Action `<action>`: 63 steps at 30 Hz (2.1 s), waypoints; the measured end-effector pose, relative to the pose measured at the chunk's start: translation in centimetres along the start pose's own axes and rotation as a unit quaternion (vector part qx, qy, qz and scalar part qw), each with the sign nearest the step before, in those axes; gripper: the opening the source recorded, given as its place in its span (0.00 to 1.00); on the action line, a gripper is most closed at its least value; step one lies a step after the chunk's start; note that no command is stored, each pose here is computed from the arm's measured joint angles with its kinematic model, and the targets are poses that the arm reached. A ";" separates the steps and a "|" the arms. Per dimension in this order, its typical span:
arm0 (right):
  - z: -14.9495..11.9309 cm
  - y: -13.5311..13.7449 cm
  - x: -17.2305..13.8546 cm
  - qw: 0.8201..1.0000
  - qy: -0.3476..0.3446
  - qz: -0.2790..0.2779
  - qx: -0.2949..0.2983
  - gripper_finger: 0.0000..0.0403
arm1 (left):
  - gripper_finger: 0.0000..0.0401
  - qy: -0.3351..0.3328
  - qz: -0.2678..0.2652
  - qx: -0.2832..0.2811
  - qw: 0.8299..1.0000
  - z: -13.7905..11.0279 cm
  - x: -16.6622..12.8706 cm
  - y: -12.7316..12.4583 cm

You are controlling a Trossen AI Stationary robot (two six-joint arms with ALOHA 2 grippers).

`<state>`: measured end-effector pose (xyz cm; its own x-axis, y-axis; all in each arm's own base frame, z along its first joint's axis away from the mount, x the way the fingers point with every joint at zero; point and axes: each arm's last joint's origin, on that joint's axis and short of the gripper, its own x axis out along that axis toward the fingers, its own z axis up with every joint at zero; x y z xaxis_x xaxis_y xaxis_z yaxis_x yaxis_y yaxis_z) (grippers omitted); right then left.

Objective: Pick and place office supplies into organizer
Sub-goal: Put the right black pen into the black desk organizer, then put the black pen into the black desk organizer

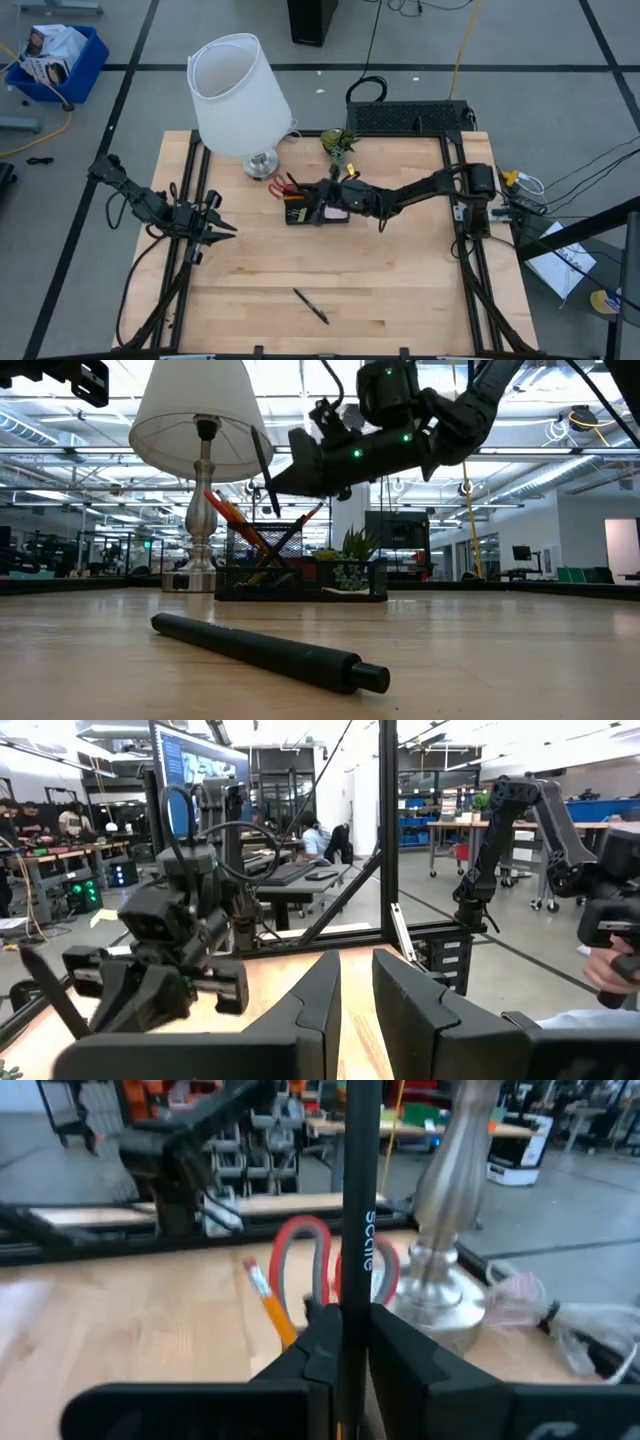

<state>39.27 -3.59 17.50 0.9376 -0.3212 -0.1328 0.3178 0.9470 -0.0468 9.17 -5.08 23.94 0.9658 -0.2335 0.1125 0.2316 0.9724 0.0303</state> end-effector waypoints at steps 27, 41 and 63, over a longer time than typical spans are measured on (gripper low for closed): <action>-2.4 -0.8 1.5 0.998 0.015 0.033 -0.055 0.20 | 0.17 0.000 0.000 0.000 1.000 0.0 0.0 0.0; -1.5 0.2 1.4 0.997 -0.001 0.044 -0.070 0.44 | 0.17 0.000 0.000 0.000 1.000 0.0 0.0 0.0; -2.0 18.4 -7.9 0.959 0.230 0.137 0.092 0.35 | 0.17 0.000 0.000 0.000 1.000 0.0 0.0 0.0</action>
<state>37.38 16.35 15.74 0.8416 0.0126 -0.5400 0.1279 0.9667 0.2217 9.16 -5.08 23.94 0.9658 -0.2337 0.1125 0.2317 0.9723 0.0303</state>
